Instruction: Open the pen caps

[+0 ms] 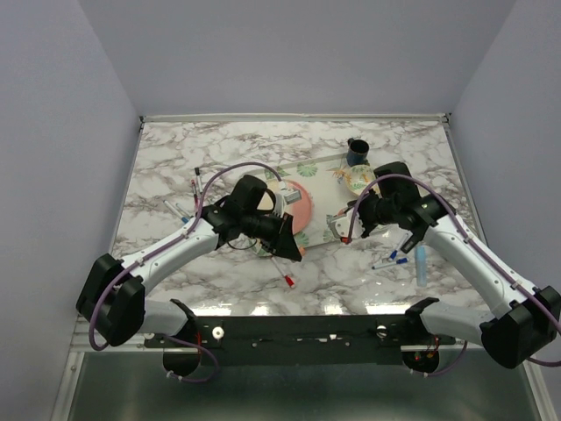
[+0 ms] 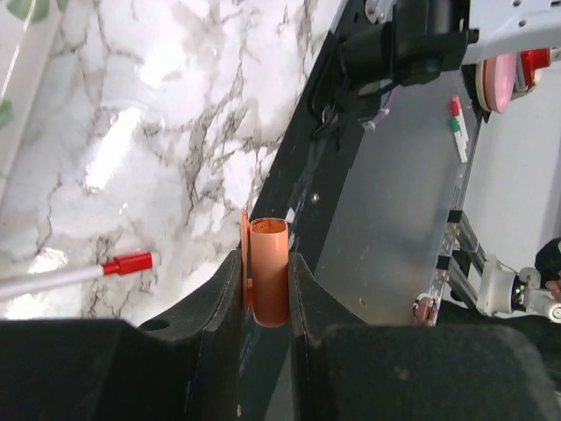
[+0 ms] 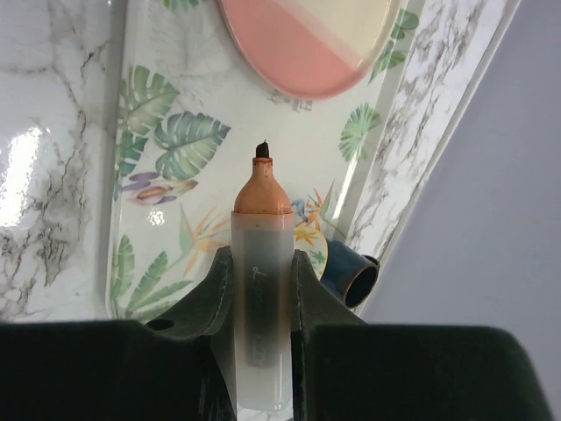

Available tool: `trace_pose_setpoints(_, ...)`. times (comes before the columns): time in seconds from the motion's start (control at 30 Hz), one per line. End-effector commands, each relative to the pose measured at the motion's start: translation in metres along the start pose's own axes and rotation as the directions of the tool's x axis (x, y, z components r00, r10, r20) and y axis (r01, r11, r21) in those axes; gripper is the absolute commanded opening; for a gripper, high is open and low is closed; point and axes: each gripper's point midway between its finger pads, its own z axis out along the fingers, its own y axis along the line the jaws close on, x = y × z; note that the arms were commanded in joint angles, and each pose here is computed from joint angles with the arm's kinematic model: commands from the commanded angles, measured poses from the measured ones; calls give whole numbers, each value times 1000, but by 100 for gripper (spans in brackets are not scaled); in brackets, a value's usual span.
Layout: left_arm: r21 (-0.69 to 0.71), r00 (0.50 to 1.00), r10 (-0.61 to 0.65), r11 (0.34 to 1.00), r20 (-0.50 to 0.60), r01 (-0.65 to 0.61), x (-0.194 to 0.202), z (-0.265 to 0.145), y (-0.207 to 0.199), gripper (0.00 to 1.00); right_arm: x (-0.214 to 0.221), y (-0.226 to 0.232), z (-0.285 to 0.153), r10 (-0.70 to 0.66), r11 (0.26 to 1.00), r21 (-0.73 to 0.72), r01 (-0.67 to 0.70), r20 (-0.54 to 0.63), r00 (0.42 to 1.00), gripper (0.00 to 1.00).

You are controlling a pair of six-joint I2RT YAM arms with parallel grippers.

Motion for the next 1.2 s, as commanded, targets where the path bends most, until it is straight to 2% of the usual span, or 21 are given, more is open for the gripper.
trace_pose_setpoints(0.0,-54,998,-36,998,-50,33,21,-8,7,0,12,-1,-10,35,999,22,-34,-45,998,1)
trace_pose_setpoints(0.07,-119,998,-52,992,-19,50,18,-10,16,0,-3,7,-6,80,997,-2,-80,39,996,1)
trace_pose_setpoints(0.13,-282,993,-82,954,90,105,10,-18,43,0,-27,28,1,180,983,-63,-172,161,970,1)
trace_pose_setpoints(0.2,-345,973,-90,925,215,162,1,-30,53,0,-44,48,9,282,957,-134,-257,221,934,2)
trace_pose_setpoints(0.23,-432,951,-83,877,299,213,4,-36,78,0,-51,66,16,327,940,-186,-287,237,915,2)
trace_pose_setpoints(0.27,-445,920,-119,847,372,290,4,-41,86,0,-55,75,20,360,925,-213,-314,233,903,3)
trace_pose_setpoints(0.3,-457,888,-95,830,450,320,0,-52,88,0,-63,86,24,390,908,-255,-332,228,892,4)
trace_pose_setpoints(0.33,-503,849,-81,774,522,384,8,-61,111,0,-62,94,29,405,898,-271,-346,206,891,4)
trace_pose_setpoints(0.4,-465,754,-80,744,652,481,7,-76,118,0,-71,116,39,459,859,-341,-383,175,871,5)
trace_pose_setpoints(0.43,-466,728,-82,718,680,516,19,-77,131,0,-71,122,42,465,850,-353,-390,159,871,6)
trace_pose_setpoints(0.47,-473,683,-55,681,728,559,20,-87,142,0,-72,133,49,478,833,-383,-399,134,868,6)
trace_pose_setpoints(0.5,-453,643,-48,671,764,587,20,-93,146,0,-78,138,53,490,819,-403,-409,119,864,6)
trace_pose_setpoints(0.6,-487,591,16,583,807,650,31,-112,170,0,-77,146,68,522,785,-426,-450,61,851,8)
trace_pose_setpoints(0.77,-526,565,78,488,821,697,37,-133,193,0,-70,149,88,554,747,-432,-505,-16,832,10)
trace_pose_setpoints(0.83,-534,560,87,453,824,714,42,-138,201,6,-68,152,95,558,736,-435,-519,-45,828,14)
trace_pose_setpoints(0.9,-533,555,84,428,827,730,49,-140,206,13,-66,153,98,567,725,-434,-535,-65,821,17)
trace_pose_setpoints(0.97,-534,553,85,413,829,738,54,-142,210,14,-62,153,104,568,720,-427,-547,-90,818,18)
trace_pose_setpoints(1.1,-532,549,72,378,833,758,65,-143,217,23,-57,152,110,581,706,-415,-573,-122,805,23)
trace_pose_setpoints(1.17,-528,548,61,378,834,761,68,-142,218,24,-55,150,111,582,709,-405,-578,-128,803,24)
